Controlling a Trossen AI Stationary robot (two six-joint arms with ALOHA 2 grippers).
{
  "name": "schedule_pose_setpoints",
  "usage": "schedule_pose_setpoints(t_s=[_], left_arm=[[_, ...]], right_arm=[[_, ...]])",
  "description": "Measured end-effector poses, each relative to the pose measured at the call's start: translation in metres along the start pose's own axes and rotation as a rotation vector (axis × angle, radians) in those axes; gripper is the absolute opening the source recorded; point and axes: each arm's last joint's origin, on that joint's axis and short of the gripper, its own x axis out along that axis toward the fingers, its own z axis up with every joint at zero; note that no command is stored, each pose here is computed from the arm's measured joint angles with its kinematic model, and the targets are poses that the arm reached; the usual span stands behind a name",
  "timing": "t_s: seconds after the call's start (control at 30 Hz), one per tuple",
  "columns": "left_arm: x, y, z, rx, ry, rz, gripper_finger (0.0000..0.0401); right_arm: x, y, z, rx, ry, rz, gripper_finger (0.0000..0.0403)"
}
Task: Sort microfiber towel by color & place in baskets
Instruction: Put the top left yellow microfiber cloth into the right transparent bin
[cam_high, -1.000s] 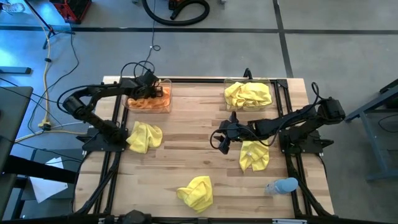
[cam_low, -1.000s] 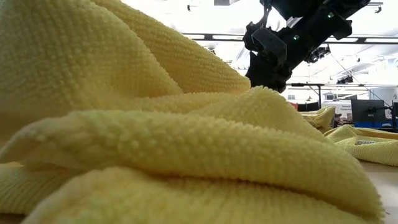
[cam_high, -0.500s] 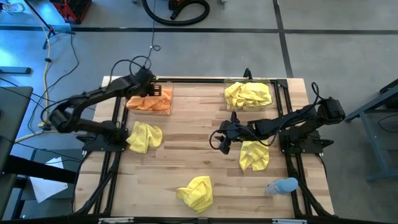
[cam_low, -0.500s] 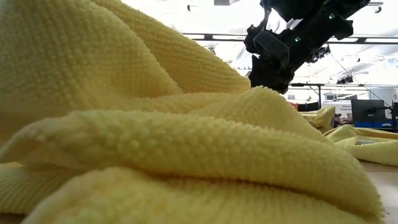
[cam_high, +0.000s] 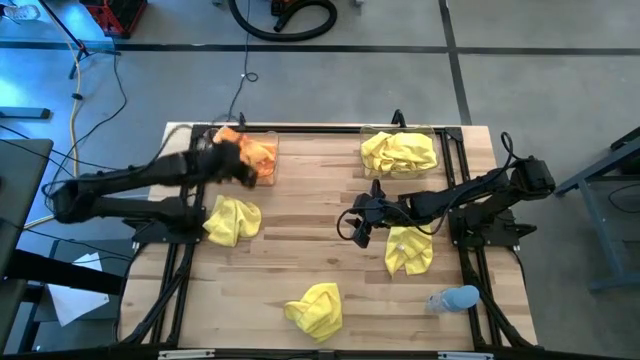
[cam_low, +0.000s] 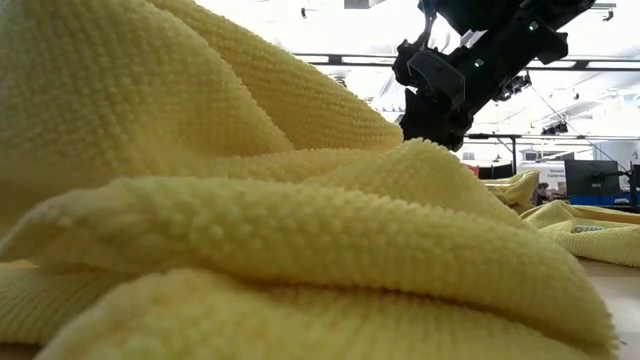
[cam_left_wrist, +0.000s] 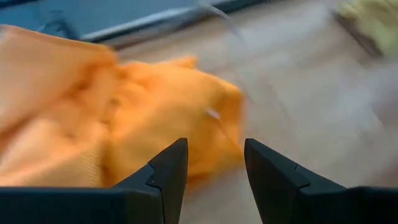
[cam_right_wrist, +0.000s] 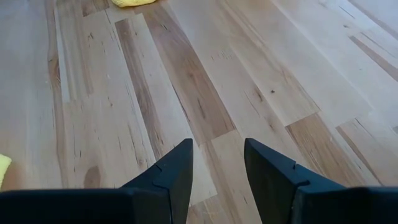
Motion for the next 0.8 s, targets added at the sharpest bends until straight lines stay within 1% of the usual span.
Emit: schedule_pose_setpoints(t_s=[0.13,0.27,0.37,0.43,0.5,0.63,0.73,0.8], left_arm=[[-0.01,-0.021,-0.035,0.164,-0.009,-0.103,0.0146],[-0.018,-0.038,-0.067,0.3,-0.076,-0.18,0.0146],[-0.023,-0.045,-0.085,0.406,-0.12,-0.239,0.0146],[-0.026,-0.048,-0.093,0.458,-0.137,-0.282,0.0146],[-0.028,-0.049,-0.098,0.507,-0.14,-0.301,0.0146],[-0.021,-0.043,-0.112,0.561,-0.106,-0.295,0.0146],[-0.015,-0.037,-0.121,0.581,0.0,-0.317,0.0146],[-0.013,-0.031,-0.125,0.56,0.091,-0.296,0.0146]], right_arm=[[0.0,0.0,0.0,0.013,-0.001,-0.002,0.0138],[0.004,0.0,-0.003,0.04,0.004,-0.03,0.0138],[0.008,-0.001,-0.005,0.036,0.005,-0.054,0.0138],[0.011,-0.002,-0.004,0.043,-0.01,-0.065,0.0138],[0.013,-0.003,-0.001,0.056,-0.031,-0.063,0.0138],[0.013,-0.003,0.008,0.056,-0.113,-0.027,0.0138],[0.011,0.003,0.014,0.061,-0.176,0.014,0.0138],[0.01,0.007,0.014,0.048,-0.19,0.028,0.0138]])
